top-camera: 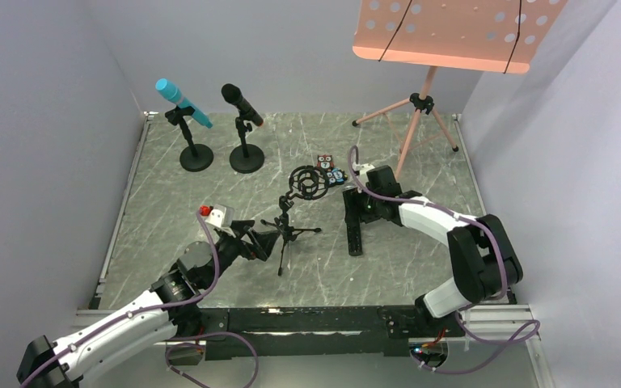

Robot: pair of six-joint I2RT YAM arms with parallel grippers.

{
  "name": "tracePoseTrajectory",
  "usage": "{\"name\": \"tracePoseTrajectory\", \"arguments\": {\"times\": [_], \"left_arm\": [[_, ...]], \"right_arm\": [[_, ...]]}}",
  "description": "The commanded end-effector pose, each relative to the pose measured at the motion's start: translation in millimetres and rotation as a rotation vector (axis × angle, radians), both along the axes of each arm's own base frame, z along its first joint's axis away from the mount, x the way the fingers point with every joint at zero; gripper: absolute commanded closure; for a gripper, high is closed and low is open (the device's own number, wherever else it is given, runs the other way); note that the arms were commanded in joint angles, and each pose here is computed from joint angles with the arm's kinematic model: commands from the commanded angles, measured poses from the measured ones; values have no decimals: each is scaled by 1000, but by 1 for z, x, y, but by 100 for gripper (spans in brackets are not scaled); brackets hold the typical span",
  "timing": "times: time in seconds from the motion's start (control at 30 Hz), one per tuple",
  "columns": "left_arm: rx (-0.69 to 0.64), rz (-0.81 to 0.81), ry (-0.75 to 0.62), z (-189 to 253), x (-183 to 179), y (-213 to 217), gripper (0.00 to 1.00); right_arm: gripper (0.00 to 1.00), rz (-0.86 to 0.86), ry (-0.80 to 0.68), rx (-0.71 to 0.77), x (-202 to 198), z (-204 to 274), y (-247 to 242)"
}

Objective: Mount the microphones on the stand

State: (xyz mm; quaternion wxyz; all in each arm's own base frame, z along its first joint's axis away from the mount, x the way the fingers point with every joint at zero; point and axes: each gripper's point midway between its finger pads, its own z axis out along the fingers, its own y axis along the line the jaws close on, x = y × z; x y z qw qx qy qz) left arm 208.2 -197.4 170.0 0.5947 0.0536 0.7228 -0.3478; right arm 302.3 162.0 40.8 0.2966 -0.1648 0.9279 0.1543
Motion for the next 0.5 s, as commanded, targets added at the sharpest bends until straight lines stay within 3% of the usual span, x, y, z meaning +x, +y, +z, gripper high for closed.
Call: {"name": "tracePoseTrajectory", "arguments": {"times": [0.0,0.13,0.27,0.47], "left_arm": [[-68,-9,-50,33,1,-3,1],[-85,-14,-43,30,-1,-3,1],[-94,-20,-35,29,-3,-4,1],[-100,-24,-43,37,-4,-3,1]], "right_arm": [[33,-3,-15,-51,14,3,1],[39,9,-10,-71,13,0,0],[40,19,-12,-89,13,-2,0],[28,4,17,-154,15,-14,-8]]}}
